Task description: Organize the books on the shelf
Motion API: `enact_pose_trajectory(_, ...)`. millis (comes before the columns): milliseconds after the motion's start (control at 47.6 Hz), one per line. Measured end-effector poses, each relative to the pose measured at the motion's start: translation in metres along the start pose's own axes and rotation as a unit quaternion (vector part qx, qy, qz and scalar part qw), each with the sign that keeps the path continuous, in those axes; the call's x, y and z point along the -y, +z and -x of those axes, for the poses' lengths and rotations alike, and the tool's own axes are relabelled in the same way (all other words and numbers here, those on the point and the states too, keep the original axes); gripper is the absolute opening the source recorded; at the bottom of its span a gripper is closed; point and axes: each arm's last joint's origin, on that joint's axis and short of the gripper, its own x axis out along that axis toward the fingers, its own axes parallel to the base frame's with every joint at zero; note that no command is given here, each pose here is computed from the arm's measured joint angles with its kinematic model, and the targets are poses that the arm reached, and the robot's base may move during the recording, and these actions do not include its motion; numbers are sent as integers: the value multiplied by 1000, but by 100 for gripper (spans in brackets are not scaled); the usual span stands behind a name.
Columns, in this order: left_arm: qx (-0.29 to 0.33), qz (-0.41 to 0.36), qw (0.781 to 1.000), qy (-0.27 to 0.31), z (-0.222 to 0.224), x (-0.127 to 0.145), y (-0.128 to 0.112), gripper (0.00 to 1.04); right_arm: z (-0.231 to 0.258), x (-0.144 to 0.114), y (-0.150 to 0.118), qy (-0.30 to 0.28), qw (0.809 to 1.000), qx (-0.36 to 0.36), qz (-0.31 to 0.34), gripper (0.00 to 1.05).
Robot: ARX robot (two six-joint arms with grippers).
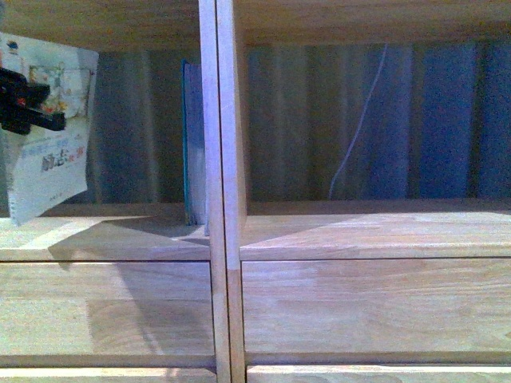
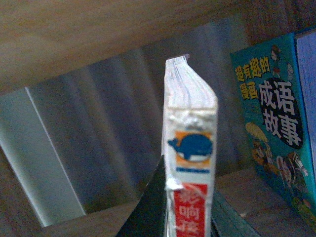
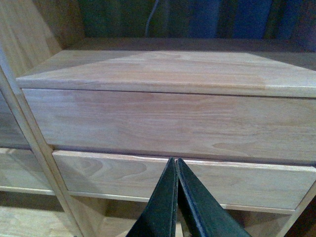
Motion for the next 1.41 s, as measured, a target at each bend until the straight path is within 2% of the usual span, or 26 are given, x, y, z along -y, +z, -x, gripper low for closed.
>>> enact_pose_trajectory(126, -7, 22, 1000, 1, -19, 9, -14, 7, 8, 0, -11, 1, 1000, 0, 0, 3)
enact_pose_trajectory(294, -13, 52, 998, -20, -50, 34, -31, 7, 18, 0, -24, 1, 1000, 1, 0, 3)
enact_pose_trajectory(756, -11, 69, 997, -41, -87, 70, -39, 7, 37, 0, -41, 1, 1000, 5, 0, 3)
enact_pose_trajectory(1218, -21, 75, 996, -31, -94, 83, -42, 7, 50, 0, -51, 1, 1000, 14, 1, 3)
enact_pose_trajectory(1407, -46, 95, 994, -32, -92, 92, -53, 44, 53, 0, -52, 1, 1000, 13, 1, 3)
